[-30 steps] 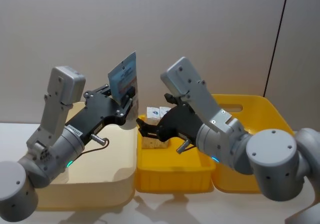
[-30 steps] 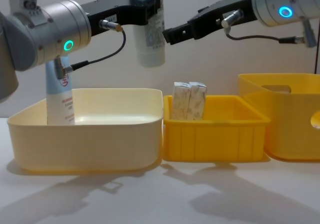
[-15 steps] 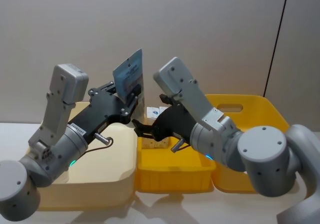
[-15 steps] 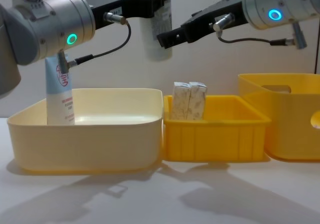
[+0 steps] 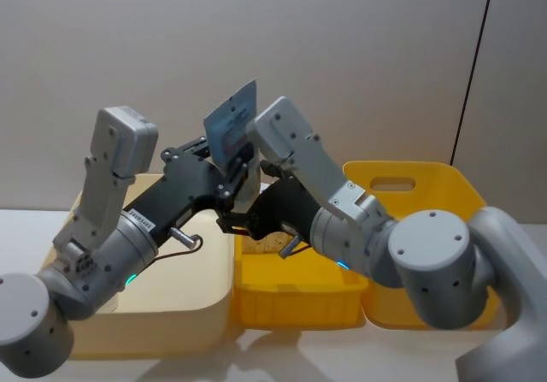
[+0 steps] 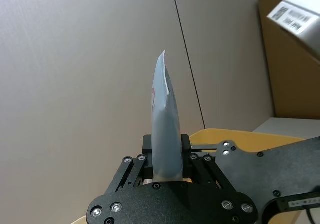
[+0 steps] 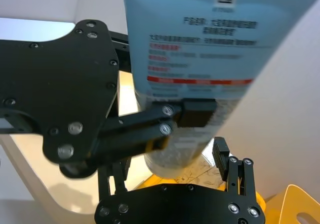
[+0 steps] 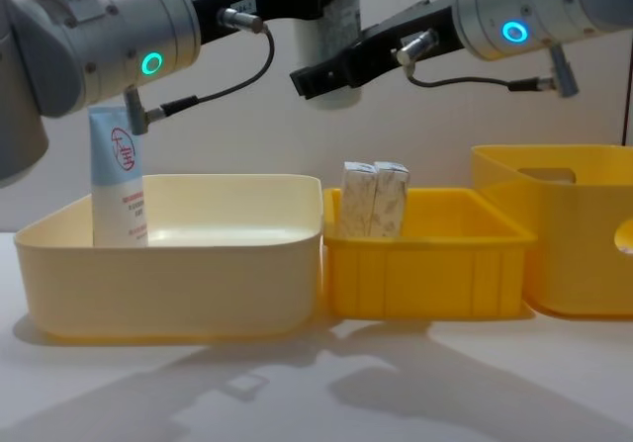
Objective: Bimanual collaborative sorting of washing and personal care products
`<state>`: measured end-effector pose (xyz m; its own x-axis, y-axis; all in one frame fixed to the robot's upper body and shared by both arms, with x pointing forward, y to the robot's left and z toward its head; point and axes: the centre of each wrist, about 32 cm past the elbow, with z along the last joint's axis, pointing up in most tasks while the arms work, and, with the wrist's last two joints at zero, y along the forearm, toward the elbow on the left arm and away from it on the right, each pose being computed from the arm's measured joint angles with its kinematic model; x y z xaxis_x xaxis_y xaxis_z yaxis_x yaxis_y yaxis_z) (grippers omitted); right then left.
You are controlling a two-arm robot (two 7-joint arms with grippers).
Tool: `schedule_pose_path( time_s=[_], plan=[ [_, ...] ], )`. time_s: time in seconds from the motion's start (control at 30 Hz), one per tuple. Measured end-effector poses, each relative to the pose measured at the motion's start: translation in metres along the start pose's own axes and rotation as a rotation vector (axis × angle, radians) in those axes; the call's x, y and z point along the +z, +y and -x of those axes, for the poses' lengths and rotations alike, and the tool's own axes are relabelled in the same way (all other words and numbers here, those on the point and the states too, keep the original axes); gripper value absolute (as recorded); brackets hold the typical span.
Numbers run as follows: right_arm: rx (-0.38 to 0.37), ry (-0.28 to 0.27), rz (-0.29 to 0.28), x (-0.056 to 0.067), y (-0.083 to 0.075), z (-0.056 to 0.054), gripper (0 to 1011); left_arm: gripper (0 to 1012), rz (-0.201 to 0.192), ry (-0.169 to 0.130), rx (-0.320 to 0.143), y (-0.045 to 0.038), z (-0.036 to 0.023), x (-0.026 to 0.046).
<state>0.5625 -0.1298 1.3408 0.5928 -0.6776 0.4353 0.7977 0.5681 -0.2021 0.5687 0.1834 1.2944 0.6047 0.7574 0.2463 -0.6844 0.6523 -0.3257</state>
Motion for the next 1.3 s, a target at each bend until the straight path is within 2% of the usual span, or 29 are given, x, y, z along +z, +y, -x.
schedule_pose_path(
  time_s=[0.43, 0.53, 0.77, 1.3],
  plan=[
    [-0.004, -0.005, -0.005, 0.0032, 0.0061, 0.0029, 998, 301, 0.008, 0.014, -0.023, -0.0028, 0.0046, 0.0005],
    [-0.006, -0.006, -0.005, 0.0036, 0.0068, 0.0032, 952, 301, 0.01, 0.015, -0.026, -0.0033, 0.0054, 0.0004],
    [-0.007, -0.006, -0.005, 0.004, 0.008, 0.0038, 768, 301, 0.012, 0.018, -0.03, -0.0038, 0.0062, 0.0005],
    [-0.008, -0.008, -0.005, 0.0044, 0.009, 0.0044, 656, 300, 0.014, 0.02, -0.033, -0.0045, 0.007, 0.0006]
  ],
)
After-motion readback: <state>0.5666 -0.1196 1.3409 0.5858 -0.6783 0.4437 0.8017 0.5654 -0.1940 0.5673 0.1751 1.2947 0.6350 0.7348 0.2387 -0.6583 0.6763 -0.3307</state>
